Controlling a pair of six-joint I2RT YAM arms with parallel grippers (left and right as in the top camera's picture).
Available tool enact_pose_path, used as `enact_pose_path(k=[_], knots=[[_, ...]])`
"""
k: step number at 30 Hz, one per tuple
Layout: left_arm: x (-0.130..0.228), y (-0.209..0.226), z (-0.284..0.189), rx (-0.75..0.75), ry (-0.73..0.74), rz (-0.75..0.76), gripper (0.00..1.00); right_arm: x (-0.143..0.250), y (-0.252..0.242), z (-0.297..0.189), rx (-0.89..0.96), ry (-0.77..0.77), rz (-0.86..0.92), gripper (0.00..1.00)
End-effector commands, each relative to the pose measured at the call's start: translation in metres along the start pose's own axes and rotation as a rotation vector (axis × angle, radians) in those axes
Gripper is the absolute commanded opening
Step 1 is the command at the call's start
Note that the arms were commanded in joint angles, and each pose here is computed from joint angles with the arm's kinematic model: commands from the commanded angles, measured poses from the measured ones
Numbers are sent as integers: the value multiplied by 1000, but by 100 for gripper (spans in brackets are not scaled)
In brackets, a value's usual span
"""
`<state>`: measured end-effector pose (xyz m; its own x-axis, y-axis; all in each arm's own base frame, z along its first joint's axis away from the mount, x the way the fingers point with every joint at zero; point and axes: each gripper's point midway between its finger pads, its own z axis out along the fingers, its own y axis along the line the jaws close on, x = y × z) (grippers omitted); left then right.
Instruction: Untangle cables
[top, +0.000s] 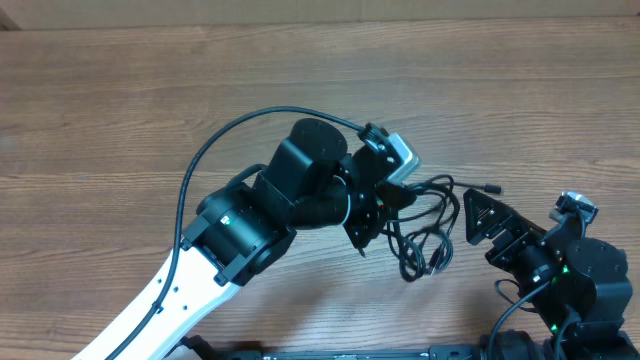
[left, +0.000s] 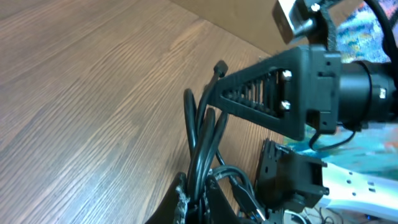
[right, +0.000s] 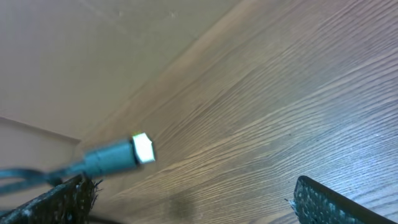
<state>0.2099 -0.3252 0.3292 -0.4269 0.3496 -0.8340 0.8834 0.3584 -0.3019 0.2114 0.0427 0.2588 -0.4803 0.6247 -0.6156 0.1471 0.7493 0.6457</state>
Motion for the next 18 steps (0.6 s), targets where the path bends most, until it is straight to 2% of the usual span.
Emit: enact_pose_path(k=[1, 5, 7, 10, 12, 16, 18], knots=[[-19, -22, -5, 57, -56, 114, 4, -3, -13, 1, 63, -28, 17, 100], [-21, -9, -5, -13, -63, 102, 4, 2, -7, 2, 29, 4, 17, 100], [-21, 9, -6, -119, -64, 48, 4, 5, -4, 2, 8, 23, -3, 100], [-18, 54, -18, -384, -87, -115, 4, 8, -2, 2, 0, 35, -7, 100], [-19, 69, -24, -472, -111, -178, 4, 10, -3, 1, -1, 45, -6, 100], [-28, 54, -18, -377, -135, -166, 4, 12, 10, 1, -67, 67, -12, 100], [-33, 43, -15, -308, -149, -155, 4, 13, 26, -1, -152, 82, -76, 100]])
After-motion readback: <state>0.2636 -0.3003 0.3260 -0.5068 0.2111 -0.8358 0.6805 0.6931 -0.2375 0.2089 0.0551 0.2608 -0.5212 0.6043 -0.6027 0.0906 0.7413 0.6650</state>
